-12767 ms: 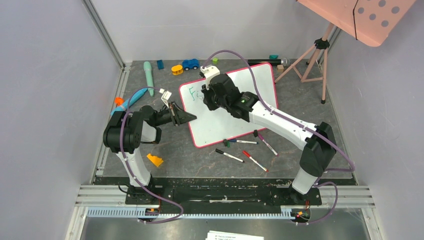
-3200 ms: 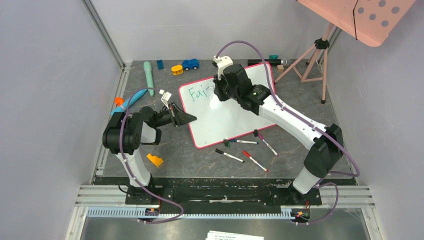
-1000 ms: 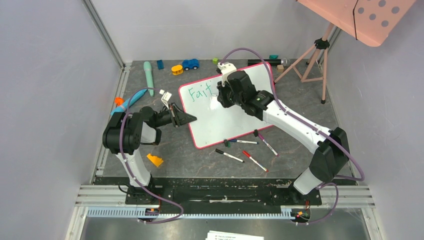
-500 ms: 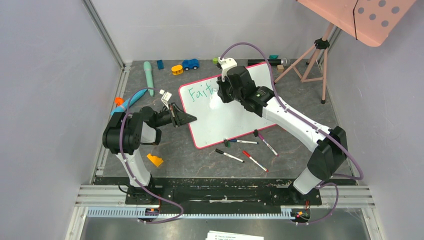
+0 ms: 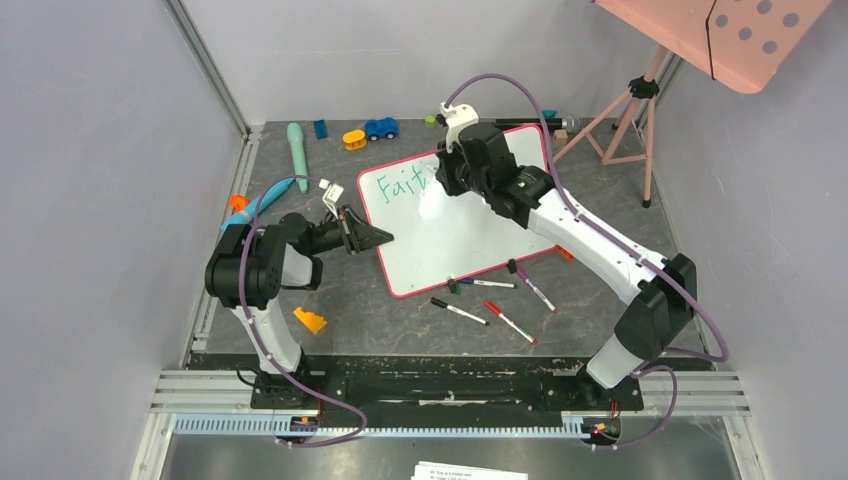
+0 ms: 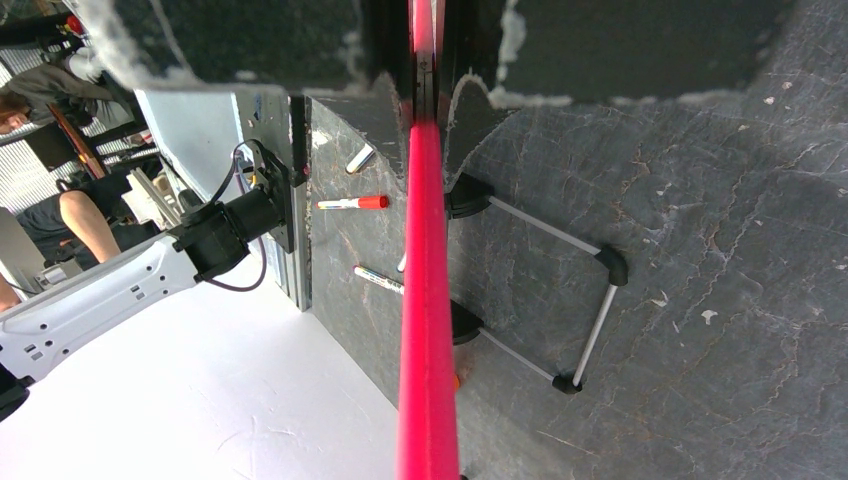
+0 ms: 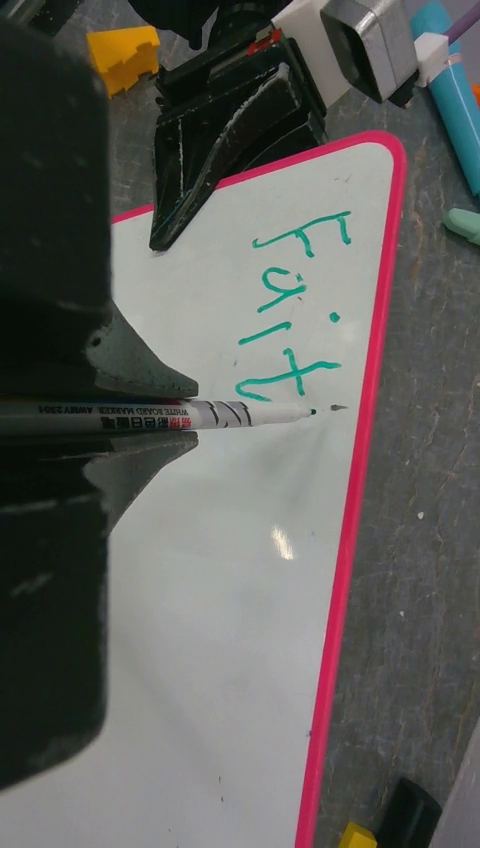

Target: Write a sentence on the whiteboard

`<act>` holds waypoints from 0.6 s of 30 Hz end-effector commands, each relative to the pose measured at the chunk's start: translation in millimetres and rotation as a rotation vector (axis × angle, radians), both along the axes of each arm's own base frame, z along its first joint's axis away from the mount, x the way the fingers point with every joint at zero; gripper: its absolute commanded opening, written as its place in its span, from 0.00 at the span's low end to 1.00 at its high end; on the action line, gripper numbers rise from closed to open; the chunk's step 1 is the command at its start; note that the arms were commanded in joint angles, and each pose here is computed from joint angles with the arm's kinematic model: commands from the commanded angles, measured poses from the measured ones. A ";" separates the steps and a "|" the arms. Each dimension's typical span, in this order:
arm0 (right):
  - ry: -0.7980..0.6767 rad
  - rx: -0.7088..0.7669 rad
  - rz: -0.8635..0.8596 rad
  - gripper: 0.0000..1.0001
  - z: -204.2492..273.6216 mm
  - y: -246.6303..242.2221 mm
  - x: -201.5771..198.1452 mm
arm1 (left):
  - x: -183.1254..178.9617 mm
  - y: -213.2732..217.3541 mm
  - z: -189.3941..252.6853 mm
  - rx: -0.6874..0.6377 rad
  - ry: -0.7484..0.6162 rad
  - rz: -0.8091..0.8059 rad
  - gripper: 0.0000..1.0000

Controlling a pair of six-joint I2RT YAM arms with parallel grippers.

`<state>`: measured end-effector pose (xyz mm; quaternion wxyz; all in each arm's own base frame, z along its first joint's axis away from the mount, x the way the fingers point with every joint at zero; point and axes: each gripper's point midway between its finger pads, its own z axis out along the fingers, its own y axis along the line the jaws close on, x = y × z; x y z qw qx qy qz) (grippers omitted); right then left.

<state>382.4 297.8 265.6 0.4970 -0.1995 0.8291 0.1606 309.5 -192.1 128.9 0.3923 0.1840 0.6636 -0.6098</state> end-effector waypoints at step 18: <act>-0.037 0.034 0.002 0.00 15.7 8.6 19.4 | -22.0 -7.4 5.2 0.028 -0.131 -0.116 0.02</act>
